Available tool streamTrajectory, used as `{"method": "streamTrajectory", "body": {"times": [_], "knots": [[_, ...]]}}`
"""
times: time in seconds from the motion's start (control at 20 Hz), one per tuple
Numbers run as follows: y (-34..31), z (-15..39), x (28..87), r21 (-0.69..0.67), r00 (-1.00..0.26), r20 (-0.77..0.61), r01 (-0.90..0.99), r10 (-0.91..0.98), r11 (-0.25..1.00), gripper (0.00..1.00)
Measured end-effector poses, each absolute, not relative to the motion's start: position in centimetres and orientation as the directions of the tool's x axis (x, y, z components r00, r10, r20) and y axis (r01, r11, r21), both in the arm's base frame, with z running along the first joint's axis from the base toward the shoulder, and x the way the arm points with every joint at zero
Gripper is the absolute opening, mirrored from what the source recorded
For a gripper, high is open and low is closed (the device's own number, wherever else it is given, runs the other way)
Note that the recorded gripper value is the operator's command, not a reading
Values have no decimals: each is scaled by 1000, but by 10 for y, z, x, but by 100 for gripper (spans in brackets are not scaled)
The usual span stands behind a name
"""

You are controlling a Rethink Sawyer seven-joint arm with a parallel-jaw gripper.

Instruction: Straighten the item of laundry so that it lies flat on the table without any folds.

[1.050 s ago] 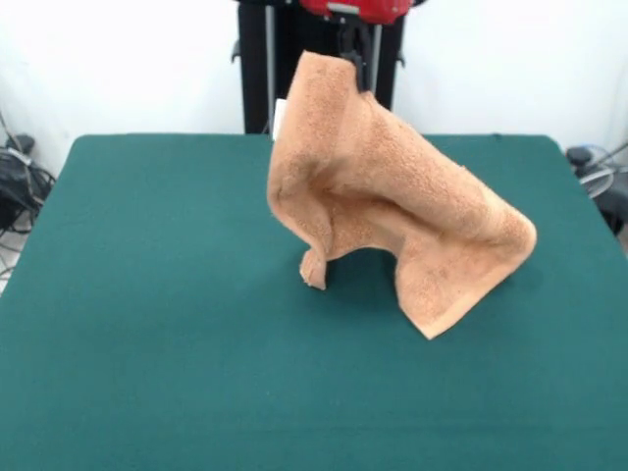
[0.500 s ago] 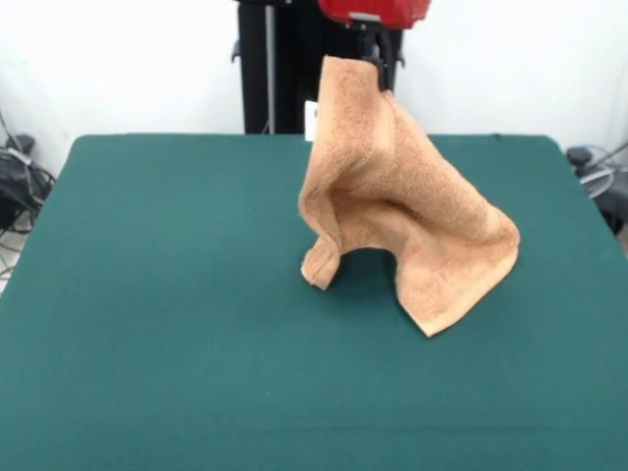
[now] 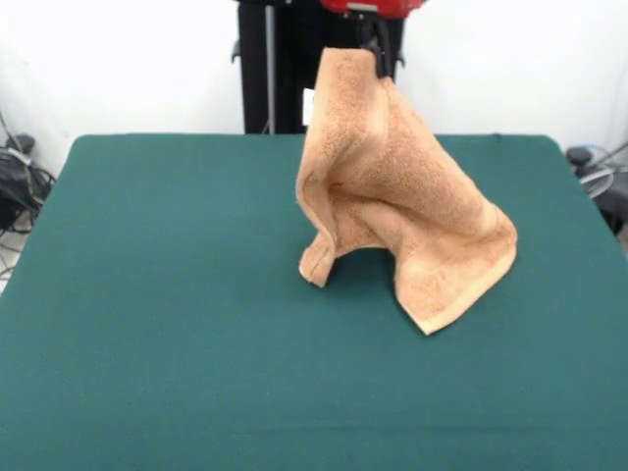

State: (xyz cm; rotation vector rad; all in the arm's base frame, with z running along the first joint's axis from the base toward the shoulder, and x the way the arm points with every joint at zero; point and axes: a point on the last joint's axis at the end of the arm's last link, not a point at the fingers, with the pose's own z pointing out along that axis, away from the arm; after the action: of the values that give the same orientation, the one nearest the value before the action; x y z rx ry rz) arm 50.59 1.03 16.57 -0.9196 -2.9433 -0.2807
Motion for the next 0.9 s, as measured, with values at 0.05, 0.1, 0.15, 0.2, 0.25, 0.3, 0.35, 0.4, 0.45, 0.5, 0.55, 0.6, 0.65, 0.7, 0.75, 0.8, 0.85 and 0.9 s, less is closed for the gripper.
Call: {"method": "streamTrajectory", "body": {"times": [0.05, 0.1, 0.15, 0.2, 0.25, 0.3, 0.35, 0.4, 0.45, 0.5, 0.55, 0.6, 0.65, 0.7, 0.75, 0.8, 0.85, 0.9], "knots": [[8, 164, 502, 157, -827, 91, 563, 555, 812, 0], [7, 162, 499, 156, -832, 80, 554, 549, 818, 0], [5, 159, 496, 156, -837, 67, 546, 543, 823, 0], [2, 154, 492, 158, -845, 47, 533, 533, 831, 0], [0, 151, 489, 161, -848, 36, 526, 528, 835, 0], [-2, 148, 487, 164, -852, 25, 520, 523, 839, 0], [-3, 144, 484, 168, -856, 10, 510, 516, 843, 0], [-5, 141, 482, 174, -860, -6, 501, 510, 848, 0], [-6, 137, 480, 179, -865, -19, 491, 502, 853, 0], [-6, 133, 477, 187, -870, -35, 478, 492, 858, 0], [-6, 130, 474, 191, -874, -43, 469, 485, 862, 0], [-6, 128, 472, 193, -877, -47, 462, 479, 865, 0], [-6, 125, 469, 196, -882, -54, 451, 469, 871, 0], [-6, 119, 463, 198, -895, -64, 422, 441, 885, 0], [-6, 117, 461, 197, -902, -68, 407, 427, 892, 0], [-6, 114, 458, 196, -910, -71, 390, 409, 900, 0], [-5, 111, 454, 195, -917, -74, 371, 391, 908, 0], [-5, 108, 451, 194, -925, -77, 353, 372, 916, 0]]}}
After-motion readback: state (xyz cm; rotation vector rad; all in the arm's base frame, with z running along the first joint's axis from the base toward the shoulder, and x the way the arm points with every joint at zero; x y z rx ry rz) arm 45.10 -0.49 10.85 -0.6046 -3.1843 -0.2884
